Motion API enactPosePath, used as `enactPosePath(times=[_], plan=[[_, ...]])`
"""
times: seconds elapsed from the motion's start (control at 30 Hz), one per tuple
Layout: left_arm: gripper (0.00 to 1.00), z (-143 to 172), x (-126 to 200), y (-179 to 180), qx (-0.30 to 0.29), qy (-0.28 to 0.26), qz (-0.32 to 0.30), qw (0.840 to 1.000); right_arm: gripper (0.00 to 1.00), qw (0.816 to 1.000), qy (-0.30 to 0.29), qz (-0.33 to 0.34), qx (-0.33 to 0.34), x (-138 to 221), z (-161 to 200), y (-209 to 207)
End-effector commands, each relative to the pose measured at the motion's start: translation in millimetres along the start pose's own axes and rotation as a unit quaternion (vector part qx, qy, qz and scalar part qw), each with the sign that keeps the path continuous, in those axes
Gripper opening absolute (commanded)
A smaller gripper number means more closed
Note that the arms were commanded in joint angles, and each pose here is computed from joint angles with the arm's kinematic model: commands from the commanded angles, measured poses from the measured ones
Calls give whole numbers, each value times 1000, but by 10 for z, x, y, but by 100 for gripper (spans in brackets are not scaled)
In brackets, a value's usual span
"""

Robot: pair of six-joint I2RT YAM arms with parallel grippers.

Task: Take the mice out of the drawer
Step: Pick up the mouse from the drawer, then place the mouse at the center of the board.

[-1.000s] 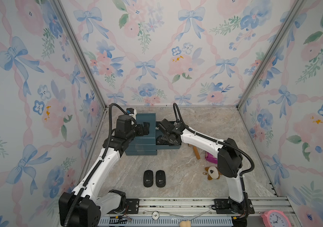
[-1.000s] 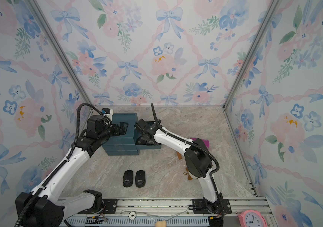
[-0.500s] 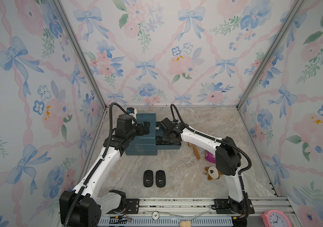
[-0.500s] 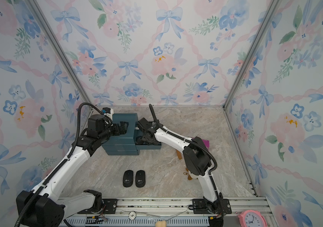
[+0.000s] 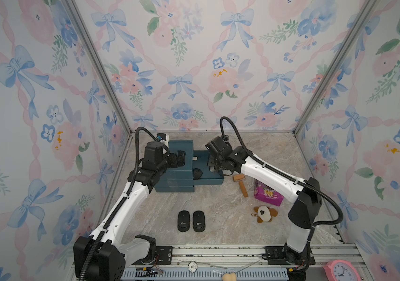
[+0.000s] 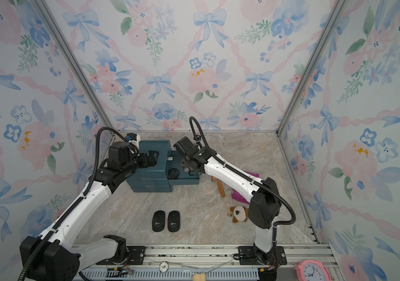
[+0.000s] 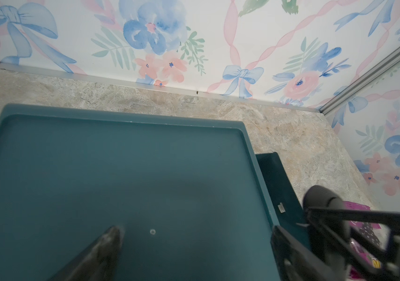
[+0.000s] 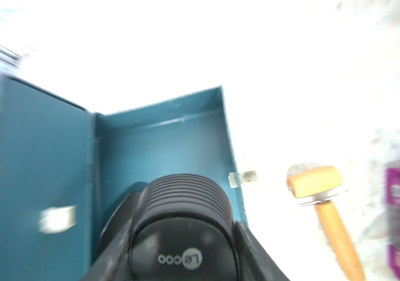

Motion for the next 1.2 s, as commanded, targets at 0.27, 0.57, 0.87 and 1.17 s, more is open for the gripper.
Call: enactPosePath(times=[0.27,0.57,0.87,1.17], plan=[[98,162,153,-175,15,65,55,996,36,999,31,1,34,589,582,-551],[98,254,215,-250,34,74,73,994,36,997,65,19,27,483,1552,-780],[98,366,386,-284,35,81,88,992,37,994,89,17,61,207,2307,-365],[98,412,577,-332,30,70,110,991,37,992,107,29,65,-36,2608,-272]])
Point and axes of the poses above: each gripper's point midway between its finger pads, its own x axis back along the fingers, its own y axis along the line the jaws close on, z = x × y, the point moved 3 cm from there along x, back along the fingers, and after that the axes turned 1 degree about x, right-handed, at the moved point
